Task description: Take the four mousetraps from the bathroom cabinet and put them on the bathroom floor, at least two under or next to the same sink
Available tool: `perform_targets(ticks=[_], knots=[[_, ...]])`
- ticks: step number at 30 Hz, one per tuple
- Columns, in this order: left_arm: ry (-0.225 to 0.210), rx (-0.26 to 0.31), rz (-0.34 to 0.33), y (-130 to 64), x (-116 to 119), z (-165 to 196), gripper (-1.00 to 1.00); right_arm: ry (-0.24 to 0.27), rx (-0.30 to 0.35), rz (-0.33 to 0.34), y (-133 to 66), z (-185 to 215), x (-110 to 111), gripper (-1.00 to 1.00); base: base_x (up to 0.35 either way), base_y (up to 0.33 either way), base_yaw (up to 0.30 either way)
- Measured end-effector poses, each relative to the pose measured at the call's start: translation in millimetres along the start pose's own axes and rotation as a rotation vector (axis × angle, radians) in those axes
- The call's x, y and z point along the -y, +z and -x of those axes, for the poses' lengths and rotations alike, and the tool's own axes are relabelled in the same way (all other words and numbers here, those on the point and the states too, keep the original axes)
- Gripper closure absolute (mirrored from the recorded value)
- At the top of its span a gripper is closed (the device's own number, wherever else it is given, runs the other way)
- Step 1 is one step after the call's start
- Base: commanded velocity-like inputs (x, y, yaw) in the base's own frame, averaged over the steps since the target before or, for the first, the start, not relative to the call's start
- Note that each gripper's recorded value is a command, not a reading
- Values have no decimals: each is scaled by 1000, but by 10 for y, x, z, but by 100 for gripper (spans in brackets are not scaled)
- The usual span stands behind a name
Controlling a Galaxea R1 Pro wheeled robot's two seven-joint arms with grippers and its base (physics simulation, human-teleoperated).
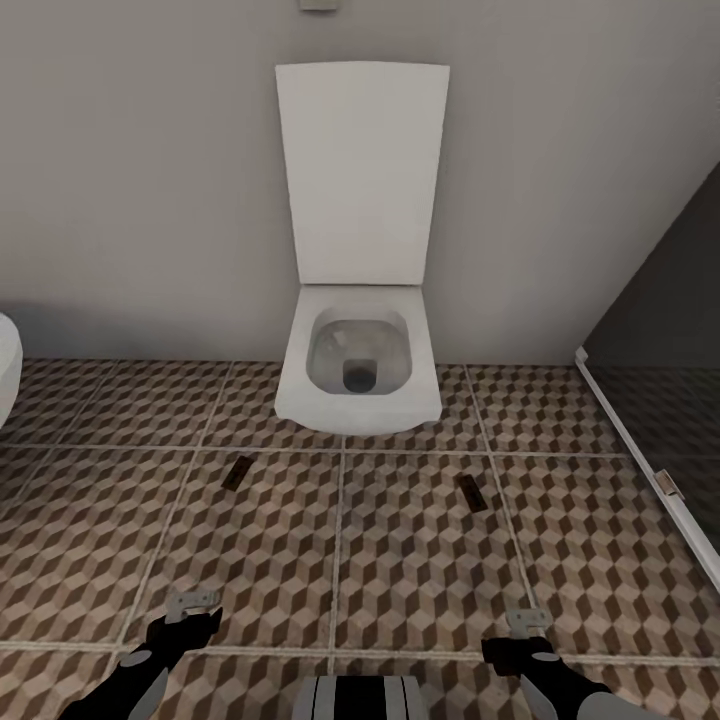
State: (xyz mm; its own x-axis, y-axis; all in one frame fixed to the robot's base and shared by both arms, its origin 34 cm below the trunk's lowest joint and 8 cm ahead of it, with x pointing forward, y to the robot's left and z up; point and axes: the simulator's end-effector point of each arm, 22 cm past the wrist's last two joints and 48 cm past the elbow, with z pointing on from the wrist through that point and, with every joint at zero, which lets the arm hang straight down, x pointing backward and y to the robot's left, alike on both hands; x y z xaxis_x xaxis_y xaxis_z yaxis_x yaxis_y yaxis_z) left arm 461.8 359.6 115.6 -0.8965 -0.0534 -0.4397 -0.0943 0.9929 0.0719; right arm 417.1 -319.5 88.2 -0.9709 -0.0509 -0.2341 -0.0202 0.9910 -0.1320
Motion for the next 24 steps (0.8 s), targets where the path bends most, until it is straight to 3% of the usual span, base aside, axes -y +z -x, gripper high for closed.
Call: perform_targets(ticks=[24], knots=[[0,-46,-2,-3,9,-93,-100,-1,-3,-3,0,-18,24,-100,0,0,0]])
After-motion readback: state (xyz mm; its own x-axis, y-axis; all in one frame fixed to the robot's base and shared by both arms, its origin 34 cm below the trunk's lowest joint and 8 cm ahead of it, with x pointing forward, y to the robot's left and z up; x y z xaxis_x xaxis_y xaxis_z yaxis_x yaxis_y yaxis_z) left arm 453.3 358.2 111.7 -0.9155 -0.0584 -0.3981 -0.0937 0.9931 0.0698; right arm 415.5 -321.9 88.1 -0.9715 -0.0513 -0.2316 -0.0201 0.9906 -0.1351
